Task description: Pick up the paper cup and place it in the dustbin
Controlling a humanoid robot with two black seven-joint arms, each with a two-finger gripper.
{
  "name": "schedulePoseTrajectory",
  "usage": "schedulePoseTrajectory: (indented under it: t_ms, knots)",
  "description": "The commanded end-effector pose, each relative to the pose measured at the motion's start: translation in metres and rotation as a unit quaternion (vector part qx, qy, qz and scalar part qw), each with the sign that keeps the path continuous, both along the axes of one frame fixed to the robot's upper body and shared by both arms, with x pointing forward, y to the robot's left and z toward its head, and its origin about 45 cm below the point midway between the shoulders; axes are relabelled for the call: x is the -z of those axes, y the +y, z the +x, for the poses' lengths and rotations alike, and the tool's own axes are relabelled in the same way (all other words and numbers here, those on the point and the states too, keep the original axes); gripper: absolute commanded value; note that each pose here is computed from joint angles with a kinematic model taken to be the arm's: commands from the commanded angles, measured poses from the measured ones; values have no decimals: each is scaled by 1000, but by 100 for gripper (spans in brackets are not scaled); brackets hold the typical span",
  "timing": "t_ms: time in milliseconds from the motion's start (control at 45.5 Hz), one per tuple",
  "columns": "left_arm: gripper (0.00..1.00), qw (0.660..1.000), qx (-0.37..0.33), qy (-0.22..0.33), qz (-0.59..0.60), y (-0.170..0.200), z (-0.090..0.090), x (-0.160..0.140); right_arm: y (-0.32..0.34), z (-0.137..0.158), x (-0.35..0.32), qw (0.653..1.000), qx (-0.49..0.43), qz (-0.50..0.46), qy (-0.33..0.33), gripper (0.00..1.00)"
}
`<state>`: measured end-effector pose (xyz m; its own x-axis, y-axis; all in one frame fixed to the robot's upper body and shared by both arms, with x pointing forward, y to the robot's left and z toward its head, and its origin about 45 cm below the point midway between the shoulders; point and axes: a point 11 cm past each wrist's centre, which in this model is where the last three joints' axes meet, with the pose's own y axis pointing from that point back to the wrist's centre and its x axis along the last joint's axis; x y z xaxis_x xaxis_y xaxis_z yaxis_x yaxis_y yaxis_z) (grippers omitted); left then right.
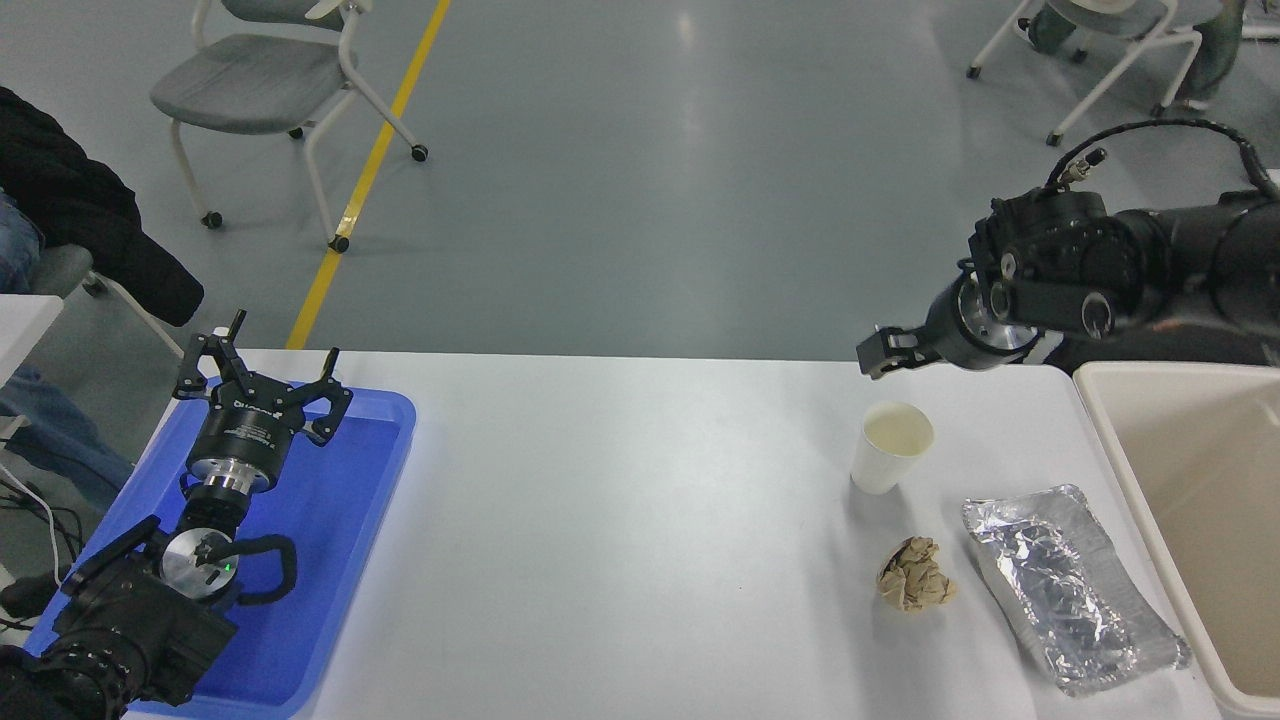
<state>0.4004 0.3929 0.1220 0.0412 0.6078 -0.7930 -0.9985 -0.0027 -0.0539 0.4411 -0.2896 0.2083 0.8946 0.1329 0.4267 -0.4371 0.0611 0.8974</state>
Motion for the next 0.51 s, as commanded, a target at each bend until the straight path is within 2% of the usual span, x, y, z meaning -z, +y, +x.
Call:
schedulePoseTrajectory:
  t_ms: [0,484]
  knots:
    - [100,1000,-1,0,0,1,0,0,-25,-6,39,1000,8,-13,-18,100]
    - [100,1000,1,0,0,0,0,0,-41,-17,76,999,39,-3,-20,100]
